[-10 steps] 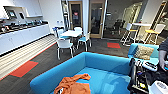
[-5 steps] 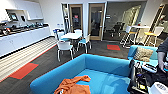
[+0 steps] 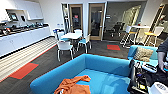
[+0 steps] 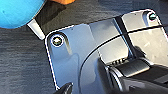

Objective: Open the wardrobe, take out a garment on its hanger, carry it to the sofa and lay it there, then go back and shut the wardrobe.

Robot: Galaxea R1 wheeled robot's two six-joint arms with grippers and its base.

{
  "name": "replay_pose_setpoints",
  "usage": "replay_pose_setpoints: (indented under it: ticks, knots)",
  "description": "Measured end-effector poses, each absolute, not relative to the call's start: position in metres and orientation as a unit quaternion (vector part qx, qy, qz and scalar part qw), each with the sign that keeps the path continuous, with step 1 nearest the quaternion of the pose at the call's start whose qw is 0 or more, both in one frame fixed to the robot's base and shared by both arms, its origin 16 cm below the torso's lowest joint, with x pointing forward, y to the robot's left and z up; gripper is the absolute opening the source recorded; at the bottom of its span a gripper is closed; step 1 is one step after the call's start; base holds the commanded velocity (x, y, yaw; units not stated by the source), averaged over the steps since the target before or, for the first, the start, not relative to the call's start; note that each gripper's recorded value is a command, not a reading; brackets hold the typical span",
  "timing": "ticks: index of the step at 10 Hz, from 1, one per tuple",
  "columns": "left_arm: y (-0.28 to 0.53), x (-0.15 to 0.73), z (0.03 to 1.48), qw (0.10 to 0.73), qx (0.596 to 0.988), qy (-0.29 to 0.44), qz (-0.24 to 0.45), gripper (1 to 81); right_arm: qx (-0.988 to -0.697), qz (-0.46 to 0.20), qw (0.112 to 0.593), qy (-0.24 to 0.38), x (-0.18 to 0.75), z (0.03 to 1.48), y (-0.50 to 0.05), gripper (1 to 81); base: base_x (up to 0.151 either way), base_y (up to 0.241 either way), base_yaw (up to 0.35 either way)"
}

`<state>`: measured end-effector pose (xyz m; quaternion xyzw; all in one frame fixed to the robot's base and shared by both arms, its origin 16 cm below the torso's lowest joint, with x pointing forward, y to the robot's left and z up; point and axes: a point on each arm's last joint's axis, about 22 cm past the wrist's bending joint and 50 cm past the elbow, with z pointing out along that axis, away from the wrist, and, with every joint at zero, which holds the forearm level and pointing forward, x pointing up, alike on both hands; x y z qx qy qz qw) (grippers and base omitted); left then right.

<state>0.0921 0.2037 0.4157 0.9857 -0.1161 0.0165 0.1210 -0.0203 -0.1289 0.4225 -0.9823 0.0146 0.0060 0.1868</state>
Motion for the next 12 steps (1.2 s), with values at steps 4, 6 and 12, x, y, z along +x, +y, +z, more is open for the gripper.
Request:
replay_pose_setpoints:
  ticks: [4, 6, 12]
  knots:
    - [0.204, 0.084, 0.415, 0.121, 0.986, -0.117, 0.01, 81.1, -0.982, 0.013, 0.186, 0.015, -0.029, 0.423, -0.129, 81.1, -0.077, 0.0, 0.0]
    - [0.204, 0.087, 0.415, 0.121, 0.986, -0.117, 0.014, 81.1, -0.982, 0.011, 0.187, 0.015, -0.028, 0.423, -0.129, 81.1, -0.077, 0.0, 0.0]
    - [0.206, 0.09, 0.416, 0.12, 0.986, -0.117, 0.016, 81.1, -0.982, 0.01, 0.187, 0.015, -0.025, 0.423, -0.128, 81.1, -0.013, 0.0, 0.0]
